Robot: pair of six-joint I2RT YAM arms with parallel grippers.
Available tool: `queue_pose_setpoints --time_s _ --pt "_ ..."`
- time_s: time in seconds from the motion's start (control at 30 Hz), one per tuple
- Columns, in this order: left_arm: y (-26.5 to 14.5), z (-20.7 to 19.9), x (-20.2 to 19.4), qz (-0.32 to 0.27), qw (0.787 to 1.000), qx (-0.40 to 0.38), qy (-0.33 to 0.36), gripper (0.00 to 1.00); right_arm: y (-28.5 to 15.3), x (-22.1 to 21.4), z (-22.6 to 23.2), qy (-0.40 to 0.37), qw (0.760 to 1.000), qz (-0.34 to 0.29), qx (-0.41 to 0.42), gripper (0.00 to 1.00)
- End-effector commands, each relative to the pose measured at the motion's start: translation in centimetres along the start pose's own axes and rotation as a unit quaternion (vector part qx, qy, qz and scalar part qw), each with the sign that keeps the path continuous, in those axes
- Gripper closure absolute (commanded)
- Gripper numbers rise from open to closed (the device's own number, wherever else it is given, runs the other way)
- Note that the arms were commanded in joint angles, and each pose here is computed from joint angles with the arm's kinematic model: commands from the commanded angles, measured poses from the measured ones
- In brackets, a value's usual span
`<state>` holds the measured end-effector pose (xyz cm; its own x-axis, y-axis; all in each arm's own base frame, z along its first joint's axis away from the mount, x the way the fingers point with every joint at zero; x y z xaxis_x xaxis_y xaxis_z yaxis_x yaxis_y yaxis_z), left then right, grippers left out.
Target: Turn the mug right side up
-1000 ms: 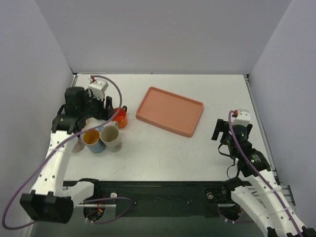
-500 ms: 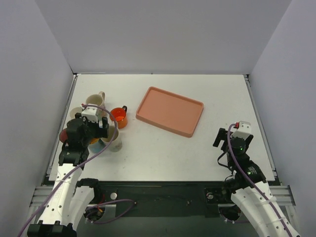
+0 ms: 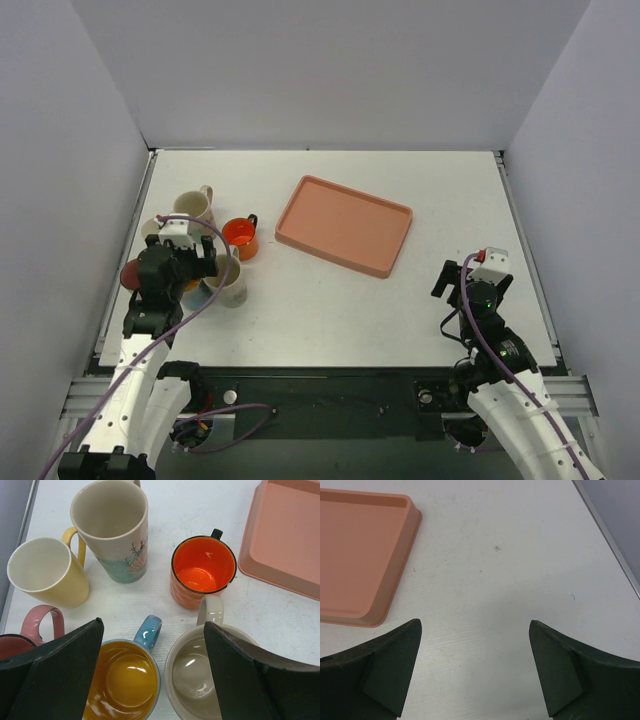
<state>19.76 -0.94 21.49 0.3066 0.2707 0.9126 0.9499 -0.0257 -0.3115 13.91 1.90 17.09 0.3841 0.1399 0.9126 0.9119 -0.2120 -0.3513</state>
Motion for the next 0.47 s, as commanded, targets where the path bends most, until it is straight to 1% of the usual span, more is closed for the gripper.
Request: queue_pose_setpoints --time_s 0.0,0.3,0.43 --pt "0.05 -0.15 0.67 -0.025 1.0 -0.006 -0.011 0.08 0.18 0.3 -0.12 0.009 1.0 -0.014 -0.009 0.17" --pt "0.23 0.0 0.47 -0.026 1.0 -0.001 -0.008 0.1 0.19 0.22 0.04 0.009 1.0 -0.012 0.0 0.17" --pt "0.11 -0.1 0.92 -0.029 0.999 0.002 -0.012 0.09 0.18 0.28 0.04 0.009 1.0 -0.014 0.001 0.17"
Point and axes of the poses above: each gripper's point midway between its finger pads, its own y axis out along the fingers, its own z axis along the line the jaws close on, x = y × z, the point moved 10 cm from there along -y, back along the fingers, and after that the axes turned 15 degrees about -y, right-handed, at the moved point
